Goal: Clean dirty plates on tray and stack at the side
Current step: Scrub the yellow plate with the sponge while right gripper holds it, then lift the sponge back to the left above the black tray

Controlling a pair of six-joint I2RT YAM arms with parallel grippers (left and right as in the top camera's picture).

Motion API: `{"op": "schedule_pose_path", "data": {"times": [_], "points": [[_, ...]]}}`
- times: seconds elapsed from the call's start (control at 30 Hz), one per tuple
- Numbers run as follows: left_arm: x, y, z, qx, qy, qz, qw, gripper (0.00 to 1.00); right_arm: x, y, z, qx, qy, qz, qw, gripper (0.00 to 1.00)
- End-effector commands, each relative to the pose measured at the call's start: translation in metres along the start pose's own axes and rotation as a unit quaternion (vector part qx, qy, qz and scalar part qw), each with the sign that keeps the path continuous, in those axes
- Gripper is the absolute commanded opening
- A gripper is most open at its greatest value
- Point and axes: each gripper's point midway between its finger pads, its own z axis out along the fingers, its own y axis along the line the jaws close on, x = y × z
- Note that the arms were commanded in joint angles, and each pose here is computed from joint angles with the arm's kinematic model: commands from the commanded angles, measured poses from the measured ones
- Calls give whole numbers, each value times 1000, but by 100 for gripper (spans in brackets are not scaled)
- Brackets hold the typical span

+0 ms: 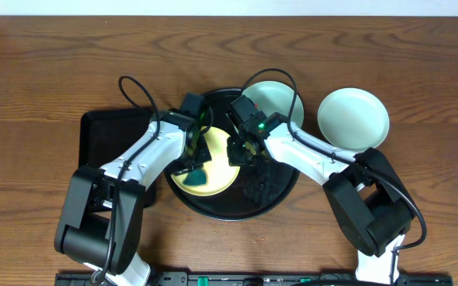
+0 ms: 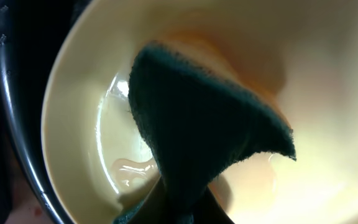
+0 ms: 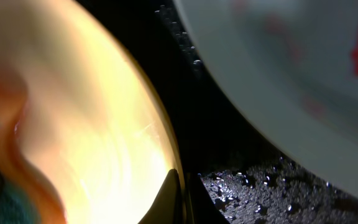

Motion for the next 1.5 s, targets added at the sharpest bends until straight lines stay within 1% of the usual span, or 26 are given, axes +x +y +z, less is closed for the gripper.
{"op": "schedule_pose_path", "data": {"times": [0.0, 0.07, 0.13, 0.23, 0.27, 0.33, 0.4, 0.43, 0.53, 0.67, 0.8, 0.93, 1.07, 1.17, 1.23, 1.27, 1.3, 1.47], "points": [[29, -6, 8, 39, 76, 49, 995, 8, -3, -4, 4, 6, 2, 1, 1000, 1], [38, -28, 3, 104, 99, 88, 986, 7, -3, -4, 4, 6, 2, 1, 1000, 1], [41, -45, -2, 153, 108, 106, 977, 8, -3, -4, 4, 6, 2, 1, 1000, 1], [26, -55, -2, 173, 76, 111, 976, 7, -3, -4, 4, 6, 2, 1, 1000, 1], [19, -55, -1, 169, 60, 111, 978, 7, -3, -5, 4, 7, 2, 1, 1000, 1], [1, -49, 3, 137, 17, 101, 985, 8, -3, -5, 4, 7, 2, 1, 1000, 1], [-23, -26, 8, 62, -41, 61, 995, 7, -3, -5, 4, 7, 2, 1, 1000, 1], [-32, -15, 8, 29, -64, 48, 996, 7, -3, -5, 4, 7, 3, 1, 1000, 1], [-42, -3, 4, -8, -90, 44, 995, 7, -2, -5, 4, 7, 3, 1, 1000, 1], [-55, 4, -16, -44, -110, 41, 992, 7, -3, -5, 4, 7, 3, 1, 1000, 1], [-62, -1, -40, -45, -114, 40, 992, 7, -2, -5, 4, 7, 3, 1, 1000, 1], [-62, -1, -65, -52, -104, 40, 992, 7, -2, -5, 4, 7, 3, 1, 1000, 1], [-67, 6, -98, -44, -99, 27, 994, 7, -2, -5, 4, 7, 3, 1, 1000, 1], [-71, 12, -116, -21, -91, 30, 995, 7, -2, -5, 4, 7, 3, 1, 1000, 1], [-75, 25, -123, -13, -81, 19, 996, 8, -3, -4, 4, 5, 1, 0, 1000, 1], [-79, 41, -123, -19, -75, 8, 997, 7, -4, 4, 2, -15, 2, -26, 1000, 1], [-80, 46, -123, -21, -73, 5, 997, 7, -6, 11, -2, -31, -1, -46, 998, 1], [-92, 76, -123, -26, -72, -29, 997, 8, -19, 23, -27, -39, -35, -88, 995, 1]]}}
